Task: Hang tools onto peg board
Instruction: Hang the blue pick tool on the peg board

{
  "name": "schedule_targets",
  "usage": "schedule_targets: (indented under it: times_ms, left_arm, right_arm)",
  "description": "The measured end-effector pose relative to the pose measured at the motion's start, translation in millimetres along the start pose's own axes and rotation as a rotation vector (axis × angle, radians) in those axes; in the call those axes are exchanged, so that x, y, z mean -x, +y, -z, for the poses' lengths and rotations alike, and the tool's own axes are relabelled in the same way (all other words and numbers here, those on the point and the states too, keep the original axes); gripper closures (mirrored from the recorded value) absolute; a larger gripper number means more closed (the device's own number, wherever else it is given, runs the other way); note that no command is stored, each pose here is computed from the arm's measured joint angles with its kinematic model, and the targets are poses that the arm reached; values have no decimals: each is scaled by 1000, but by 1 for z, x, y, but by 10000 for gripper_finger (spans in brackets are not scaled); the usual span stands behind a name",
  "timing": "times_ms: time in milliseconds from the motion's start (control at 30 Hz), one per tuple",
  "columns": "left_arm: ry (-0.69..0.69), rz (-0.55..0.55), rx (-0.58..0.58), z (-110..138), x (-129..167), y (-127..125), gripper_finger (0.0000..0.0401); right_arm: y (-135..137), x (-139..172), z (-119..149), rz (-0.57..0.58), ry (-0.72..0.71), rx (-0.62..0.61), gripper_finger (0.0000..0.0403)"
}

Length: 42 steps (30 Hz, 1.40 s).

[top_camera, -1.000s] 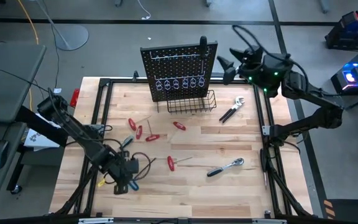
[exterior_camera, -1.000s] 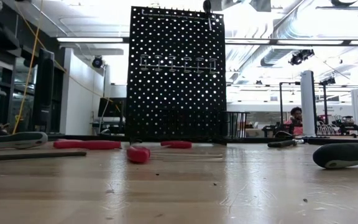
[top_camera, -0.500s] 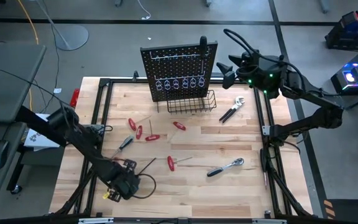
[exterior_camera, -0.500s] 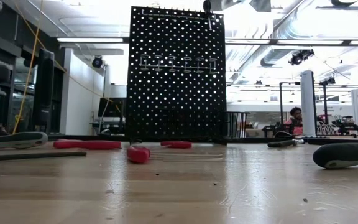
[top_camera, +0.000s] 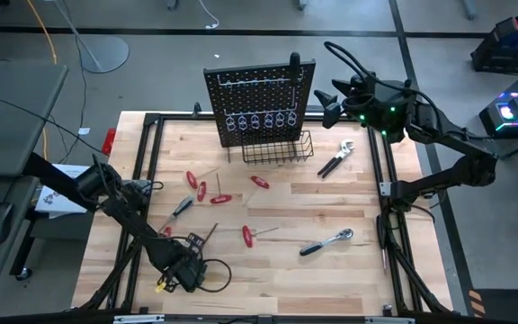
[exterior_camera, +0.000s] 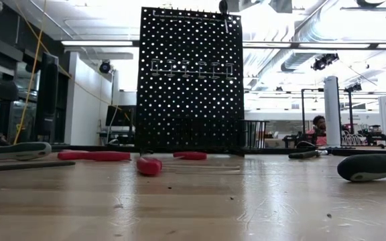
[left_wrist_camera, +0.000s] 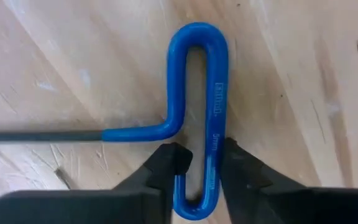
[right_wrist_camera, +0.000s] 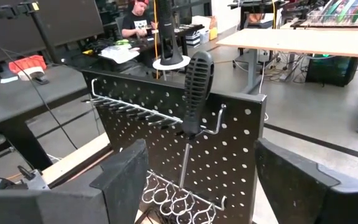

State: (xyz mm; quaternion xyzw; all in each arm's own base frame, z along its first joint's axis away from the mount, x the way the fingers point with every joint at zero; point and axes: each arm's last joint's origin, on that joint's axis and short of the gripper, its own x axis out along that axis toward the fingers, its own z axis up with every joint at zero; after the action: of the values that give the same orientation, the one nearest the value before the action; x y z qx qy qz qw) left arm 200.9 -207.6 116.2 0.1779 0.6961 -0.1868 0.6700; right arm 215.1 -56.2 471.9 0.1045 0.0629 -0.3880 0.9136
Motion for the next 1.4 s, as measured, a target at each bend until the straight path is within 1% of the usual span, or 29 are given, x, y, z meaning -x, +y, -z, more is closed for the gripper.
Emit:
schedule_targets:
  times_ms: [133,267,333,367,400,467,600,733,800,900,1000,1233,1300,1400]
  left_arm:
    - [-9,0,57,0,1,0,323]
    - [-43,12,161,2,14,4,324]
    - [-77,38,235,4,24,6,381]
    - [-82,37,268,7,29,7,394]
    - [-94,29,307,10,35,9,400]
    - [-135,40,356,12,48,10,397]
    - [-153,-9,401,23,63,16,397]
    - [-178,-10,420,26,72,22,399]
    - [-213,-1,408,23,75,24,400]
    - [-270,24,378,13,71,21,384]
    - [-292,47,363,6,64,15,351]
    - [-227,37,440,5,50,9,259]
    - [-211,39,446,4,47,8,245]
    - [-186,31,457,2,39,5,240]
  right_arm:
    - [0,0,1,2,6,5,124]
    - [0,0,1,3,6,26,124]
    - [0,0,1,3,5,31,124]
    - [0,0,1,3,5,31,124]
    - [0,0,1,4,5,31,124]
    - [0,0,0,7,3,32,124]
    - [0,0,0,8,3,41,124]
    - [0,0,0,8,3,41,124]
    - [0,0,0,8,3,41,124]
    - [0,0,0,7,3,39,124]
    - [0,0,0,8,3,46,124]
    - [0,0,1,1,6,58,124]
    - [0,0,1,1,8,65,124]
    - [0,0,1,1,11,86,124]
